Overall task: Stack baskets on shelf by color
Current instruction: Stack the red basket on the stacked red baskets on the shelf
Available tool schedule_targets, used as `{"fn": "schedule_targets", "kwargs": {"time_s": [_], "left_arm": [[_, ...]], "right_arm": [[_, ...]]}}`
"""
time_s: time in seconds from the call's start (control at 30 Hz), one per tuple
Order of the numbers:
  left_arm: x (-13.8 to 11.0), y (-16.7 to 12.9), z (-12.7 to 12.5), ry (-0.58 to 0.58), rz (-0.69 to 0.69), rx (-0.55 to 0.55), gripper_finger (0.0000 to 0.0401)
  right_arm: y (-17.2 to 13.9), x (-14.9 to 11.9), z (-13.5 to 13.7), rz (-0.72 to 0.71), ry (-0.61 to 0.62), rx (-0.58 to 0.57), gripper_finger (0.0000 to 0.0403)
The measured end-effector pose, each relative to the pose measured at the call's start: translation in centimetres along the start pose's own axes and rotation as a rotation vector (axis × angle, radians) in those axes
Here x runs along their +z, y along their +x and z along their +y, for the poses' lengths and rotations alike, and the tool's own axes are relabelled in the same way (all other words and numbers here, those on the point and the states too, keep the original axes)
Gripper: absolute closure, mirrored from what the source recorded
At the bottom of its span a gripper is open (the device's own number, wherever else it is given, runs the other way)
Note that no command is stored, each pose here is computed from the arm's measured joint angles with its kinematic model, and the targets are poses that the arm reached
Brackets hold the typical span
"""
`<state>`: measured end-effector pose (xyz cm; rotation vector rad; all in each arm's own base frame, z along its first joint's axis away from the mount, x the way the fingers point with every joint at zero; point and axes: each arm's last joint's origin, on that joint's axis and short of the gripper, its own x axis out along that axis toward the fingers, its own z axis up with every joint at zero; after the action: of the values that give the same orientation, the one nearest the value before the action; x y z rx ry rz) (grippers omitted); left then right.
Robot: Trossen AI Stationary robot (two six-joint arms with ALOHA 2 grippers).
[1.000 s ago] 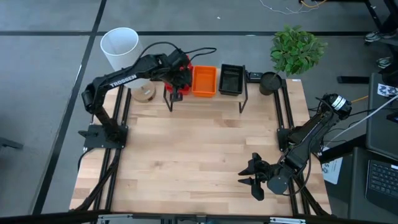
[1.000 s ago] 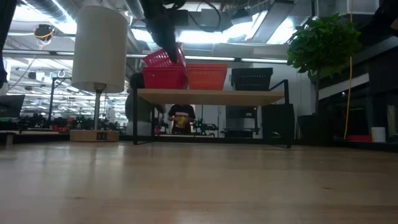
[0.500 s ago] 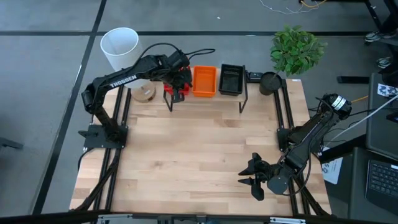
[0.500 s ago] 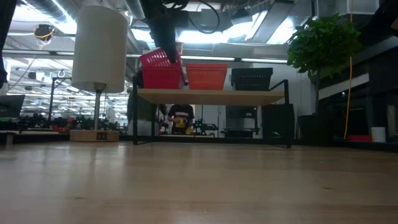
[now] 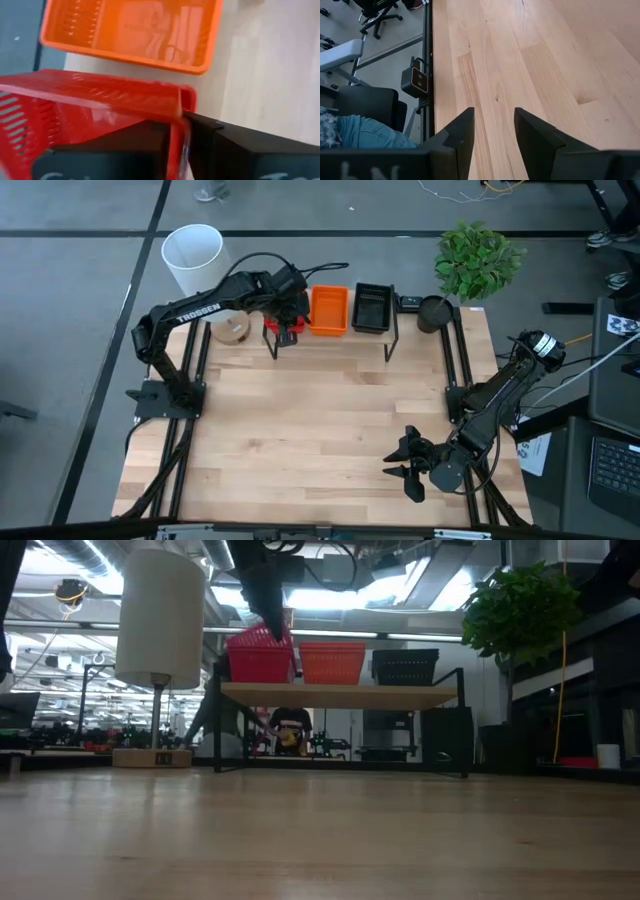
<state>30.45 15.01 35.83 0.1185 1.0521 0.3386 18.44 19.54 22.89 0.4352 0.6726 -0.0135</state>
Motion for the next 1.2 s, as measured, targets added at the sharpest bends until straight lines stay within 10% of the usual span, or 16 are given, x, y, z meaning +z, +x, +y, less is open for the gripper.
{"fn": "schedule_targets", "kwargs": {"time_s": [0.7, 1.2], "left_arm": [[2.9, -6.2, -0.7, 0.051, -0.151, 0.137, 0.0309], [2.6, -1.0, 5.7, -0.009, -0.164, 0.11, 0.0309]], "right_arm": [[0.0, 0.0, 0.0, 0.02, 0.0, 0.013, 0.0265], [0.0, 0.0, 0.0, 0.02, 0.003, 0.014, 0.0265]]}}
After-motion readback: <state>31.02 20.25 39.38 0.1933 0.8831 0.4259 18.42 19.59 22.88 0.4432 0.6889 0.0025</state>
